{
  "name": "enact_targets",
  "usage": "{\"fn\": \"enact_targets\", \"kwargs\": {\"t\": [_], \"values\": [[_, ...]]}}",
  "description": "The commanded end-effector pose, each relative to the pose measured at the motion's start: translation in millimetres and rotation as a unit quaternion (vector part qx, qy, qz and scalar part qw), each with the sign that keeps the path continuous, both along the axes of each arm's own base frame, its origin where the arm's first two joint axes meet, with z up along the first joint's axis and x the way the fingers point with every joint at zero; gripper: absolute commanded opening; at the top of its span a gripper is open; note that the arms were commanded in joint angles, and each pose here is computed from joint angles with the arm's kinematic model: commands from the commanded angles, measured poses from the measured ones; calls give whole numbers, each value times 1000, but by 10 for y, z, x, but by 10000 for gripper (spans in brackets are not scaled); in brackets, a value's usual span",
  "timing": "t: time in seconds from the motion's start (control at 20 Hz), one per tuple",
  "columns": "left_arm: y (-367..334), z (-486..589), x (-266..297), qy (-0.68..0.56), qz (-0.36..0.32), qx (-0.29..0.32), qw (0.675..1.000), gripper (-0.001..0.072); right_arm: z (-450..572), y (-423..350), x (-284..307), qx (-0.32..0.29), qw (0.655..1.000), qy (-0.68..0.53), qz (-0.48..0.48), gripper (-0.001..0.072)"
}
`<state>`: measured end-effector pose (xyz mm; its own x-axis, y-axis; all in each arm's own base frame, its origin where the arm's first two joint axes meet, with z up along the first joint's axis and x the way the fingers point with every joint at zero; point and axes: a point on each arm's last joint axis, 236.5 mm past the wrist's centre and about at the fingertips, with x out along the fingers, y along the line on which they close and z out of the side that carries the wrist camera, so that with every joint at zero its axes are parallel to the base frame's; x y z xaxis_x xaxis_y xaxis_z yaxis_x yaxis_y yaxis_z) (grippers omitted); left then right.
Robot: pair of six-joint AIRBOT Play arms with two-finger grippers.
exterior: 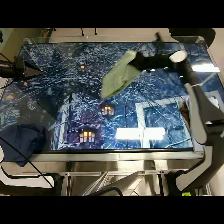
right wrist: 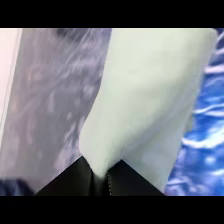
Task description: Fold the shirts.
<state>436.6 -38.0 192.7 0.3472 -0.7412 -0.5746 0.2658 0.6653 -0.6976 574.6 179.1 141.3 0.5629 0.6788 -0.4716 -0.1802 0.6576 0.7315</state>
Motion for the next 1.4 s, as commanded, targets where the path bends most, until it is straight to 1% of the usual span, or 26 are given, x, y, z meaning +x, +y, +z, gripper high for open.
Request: {"fn": "enact_targets", "kwargs": {"t": [0.0,0.15,0.25,0.4,0.5,0.6,0.65,0.7,1.0,1.15,1.2,1.25,1.3,1.35], "values": [[-1,-1,-14,2,-2,0,1000,13,515,-1420,-300,-72,987,30,-142,13],[-1,-1,-14,2,-2,0,1000,14,658,-2575,-988,-134,949,107,-263,13],[-3,-2,-21,3,-3,0,1000,14,710,-3089,-1543,-166,922,157,-314,13],[-6,-5,-33,4,-5,0,1000,14,702,-3489,-2293,-196,881,229,-364,14],[-14,-11,-60,8,-10,0,1000,14,494,-3688,-2796,-233,838,297,-394,14],[-27,-21,-109,14,-19,0,1000,14,175,-3790,-3228,-252,797,359,-415,14],[-31,-27,-136,18,-23,0,1000,14,-29,-3800,-3455,-248,773,393,-430,14],[-39,-31,-161,21,-28,0,999,14,-247,-3772,-3641,-240,757,419,-440,14],[-42,-34,-182,21,-34,1,999,14,-1326,-3657,-4219,-199,720,495,-444,15],[-41,-32,-167,19,-32,2,999,14,-1530,-3675,-4301,-190,712,507,-447,30],[-38,-30,-161,18,-30,1,999,14,-1524,-3683,-4313,-195,712,507,-444,217],[-39,-30,-163,18,-31,1,999,14,-1502,-3665,-4322,-197,715,509,-436,634],[-41,-28,-161,18,-31,1,999,14,-1449,-3650,-4315,-198,720,509,-427,703],[-39,-27,-158,17,-30,1,999,14,-1364,-3648,-4312,-196,720,511,-427,703]]}}
